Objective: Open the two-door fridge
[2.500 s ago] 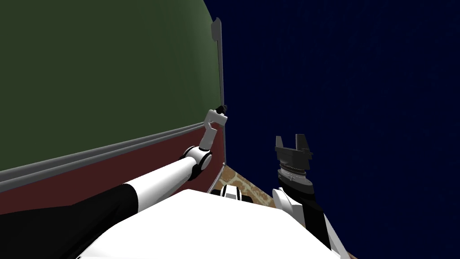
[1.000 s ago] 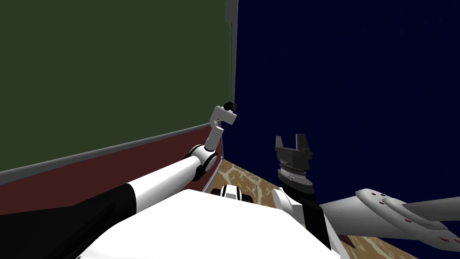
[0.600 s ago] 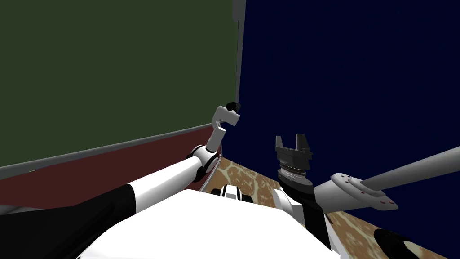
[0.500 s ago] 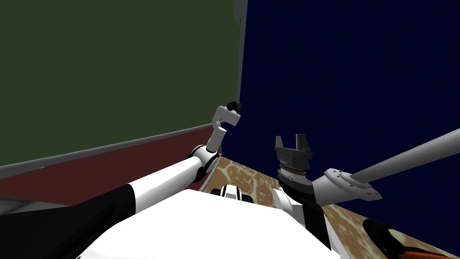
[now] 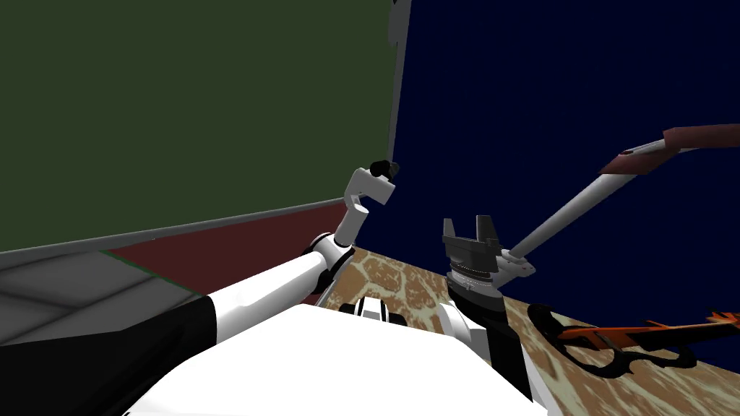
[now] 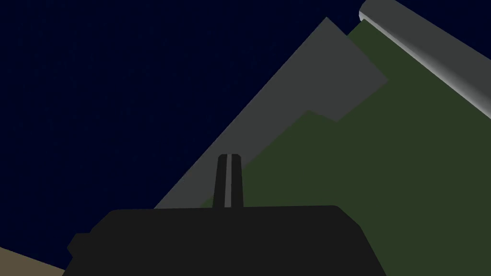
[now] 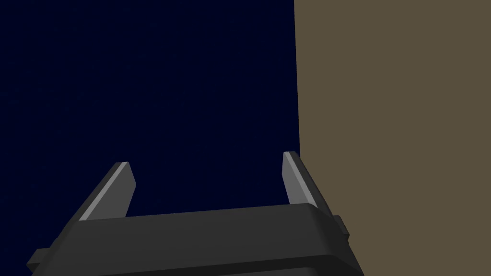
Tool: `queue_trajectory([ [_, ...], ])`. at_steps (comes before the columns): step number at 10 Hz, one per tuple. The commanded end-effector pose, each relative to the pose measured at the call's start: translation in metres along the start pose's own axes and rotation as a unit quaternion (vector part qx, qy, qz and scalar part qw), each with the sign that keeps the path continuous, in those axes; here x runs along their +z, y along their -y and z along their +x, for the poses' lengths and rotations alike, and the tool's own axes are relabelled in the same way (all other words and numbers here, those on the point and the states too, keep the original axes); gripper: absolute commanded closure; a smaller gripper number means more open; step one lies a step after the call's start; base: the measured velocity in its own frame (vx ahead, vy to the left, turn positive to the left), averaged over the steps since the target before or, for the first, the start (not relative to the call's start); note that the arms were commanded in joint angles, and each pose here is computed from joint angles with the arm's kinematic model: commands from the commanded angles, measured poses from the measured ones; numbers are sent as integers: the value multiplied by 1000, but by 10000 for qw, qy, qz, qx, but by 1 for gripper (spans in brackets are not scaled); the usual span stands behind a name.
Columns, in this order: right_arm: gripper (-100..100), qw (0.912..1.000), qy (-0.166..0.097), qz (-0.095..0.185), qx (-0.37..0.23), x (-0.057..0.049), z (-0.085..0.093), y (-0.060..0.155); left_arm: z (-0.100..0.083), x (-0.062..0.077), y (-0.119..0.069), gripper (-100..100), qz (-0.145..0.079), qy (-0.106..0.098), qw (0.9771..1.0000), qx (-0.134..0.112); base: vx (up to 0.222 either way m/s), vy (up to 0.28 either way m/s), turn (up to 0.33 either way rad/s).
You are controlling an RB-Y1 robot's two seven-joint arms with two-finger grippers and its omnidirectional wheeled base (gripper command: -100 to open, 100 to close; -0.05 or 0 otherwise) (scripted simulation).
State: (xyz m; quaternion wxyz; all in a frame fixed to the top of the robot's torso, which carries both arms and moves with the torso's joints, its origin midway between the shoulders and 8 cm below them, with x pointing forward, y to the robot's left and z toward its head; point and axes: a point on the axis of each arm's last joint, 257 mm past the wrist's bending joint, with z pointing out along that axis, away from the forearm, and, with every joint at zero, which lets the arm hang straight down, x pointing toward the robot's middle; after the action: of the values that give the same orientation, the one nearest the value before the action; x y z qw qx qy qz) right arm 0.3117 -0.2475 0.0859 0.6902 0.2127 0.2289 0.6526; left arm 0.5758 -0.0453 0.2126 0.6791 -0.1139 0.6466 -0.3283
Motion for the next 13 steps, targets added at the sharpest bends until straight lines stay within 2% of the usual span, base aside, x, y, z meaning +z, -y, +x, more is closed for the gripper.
queue_trajectory([
  [1, 0, 10000, 0, 0, 0, 0, 0, 0, 13, -7, 29, 100, 345, -167, 9992, -56, -282, -11, -126],
  [2, 0, 10000, 0, 0, 0, 0, 0, 0, 19, -11, 40, 100, 462, -237, 9986, -73, -241, -19, -126],
  [3, 0, 10000, 0, 0, 0, 0, 0, 0, 16, -7, 34, 100, 387, -180, 9991, -55, -101, -10, -29],
  [4, 0, 10000, 0, 1, -1, 0, 0, 0, 3, -2, 16, -100, 246, -57, 9996, 91, -21, -4, -1],
  [5, 0, 10000, 0, 1, -2, 0, 0, 0, 1, -2, 14, -100, 232, -43, 9997, 106, 0, 0, 0],
  [8, 0, 10000, 0, 2, -2, 0, 0, 0, -25, 7, -25, -100, -92, 187, 9991, 382, 29, 7, 2],
  [11, 0, 10000, 0, 2, -2, 0, 0, 0, -40, 14, -60, -100, -385, 290, 9973, 554, 35, 15, 1],
  [12, 0, 10000, 0, 2, -2, 0, 0, 0, -40, 17, -68, -100, -464, 270, 9969, 568, 57, 16, 0],
  [13, 0, 10000, 0, 2, -2, 0, 0, 0, -28, 21, -75, -100, -534, 152, 9971, 513, 86, 22, 5],
])
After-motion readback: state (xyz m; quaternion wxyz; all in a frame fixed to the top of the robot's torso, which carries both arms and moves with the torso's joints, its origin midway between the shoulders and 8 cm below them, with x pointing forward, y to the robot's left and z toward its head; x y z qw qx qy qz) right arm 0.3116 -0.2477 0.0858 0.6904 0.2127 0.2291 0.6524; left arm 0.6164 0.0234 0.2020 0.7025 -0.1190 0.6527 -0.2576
